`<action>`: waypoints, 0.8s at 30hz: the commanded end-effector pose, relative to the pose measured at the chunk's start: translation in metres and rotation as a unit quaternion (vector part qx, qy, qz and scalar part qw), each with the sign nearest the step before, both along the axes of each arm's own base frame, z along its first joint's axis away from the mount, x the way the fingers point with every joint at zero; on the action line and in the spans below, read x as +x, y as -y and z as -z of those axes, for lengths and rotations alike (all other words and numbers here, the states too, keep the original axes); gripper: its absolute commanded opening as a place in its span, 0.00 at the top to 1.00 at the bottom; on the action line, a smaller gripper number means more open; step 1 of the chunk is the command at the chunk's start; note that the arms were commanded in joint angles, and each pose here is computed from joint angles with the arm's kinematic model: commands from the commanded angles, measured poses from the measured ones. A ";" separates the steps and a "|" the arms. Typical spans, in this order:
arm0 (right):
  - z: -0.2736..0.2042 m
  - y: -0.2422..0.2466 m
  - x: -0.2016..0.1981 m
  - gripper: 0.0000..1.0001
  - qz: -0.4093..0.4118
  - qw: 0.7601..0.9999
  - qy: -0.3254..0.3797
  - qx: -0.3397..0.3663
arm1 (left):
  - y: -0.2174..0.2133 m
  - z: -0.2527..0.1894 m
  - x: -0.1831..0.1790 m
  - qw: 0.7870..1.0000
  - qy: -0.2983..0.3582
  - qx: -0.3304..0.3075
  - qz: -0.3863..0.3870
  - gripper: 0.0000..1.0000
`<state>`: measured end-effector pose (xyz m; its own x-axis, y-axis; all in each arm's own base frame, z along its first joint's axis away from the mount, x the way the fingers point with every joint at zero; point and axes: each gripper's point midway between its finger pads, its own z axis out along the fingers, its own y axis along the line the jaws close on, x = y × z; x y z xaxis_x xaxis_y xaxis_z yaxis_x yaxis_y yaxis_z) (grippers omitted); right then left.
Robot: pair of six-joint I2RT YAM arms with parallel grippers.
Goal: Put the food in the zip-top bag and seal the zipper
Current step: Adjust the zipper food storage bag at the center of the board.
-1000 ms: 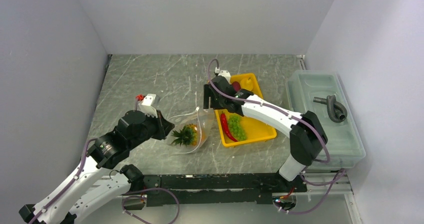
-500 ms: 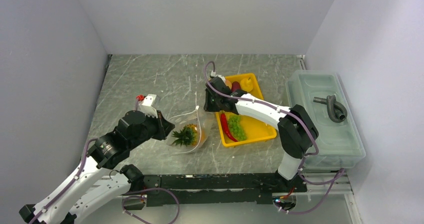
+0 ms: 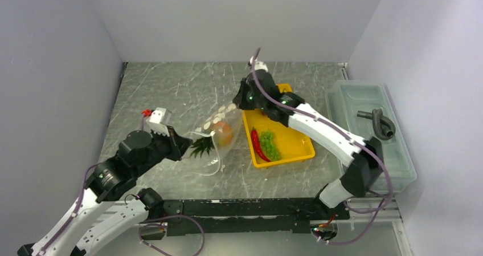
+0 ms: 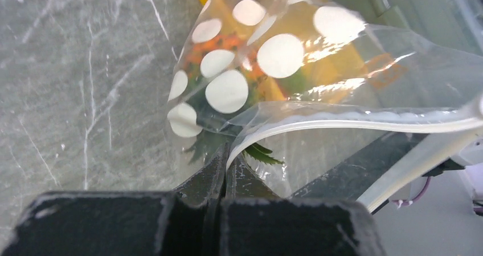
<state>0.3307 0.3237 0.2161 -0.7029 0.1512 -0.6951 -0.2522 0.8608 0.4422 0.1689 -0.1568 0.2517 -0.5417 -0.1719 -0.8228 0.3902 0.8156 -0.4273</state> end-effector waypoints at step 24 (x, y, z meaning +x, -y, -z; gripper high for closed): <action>-0.022 -0.026 -0.003 1.00 -0.033 0.997 0.063 -0.012 | -0.020 -0.062 -0.004 0.994 0.095 -0.043 -0.022 1.00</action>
<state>0.3224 0.3445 0.1948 -0.6871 0.0115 -0.7265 -0.3217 0.8917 0.3184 0.1627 -0.1425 0.2944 -0.4218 -0.2474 -0.8723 0.4281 0.7937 -0.4321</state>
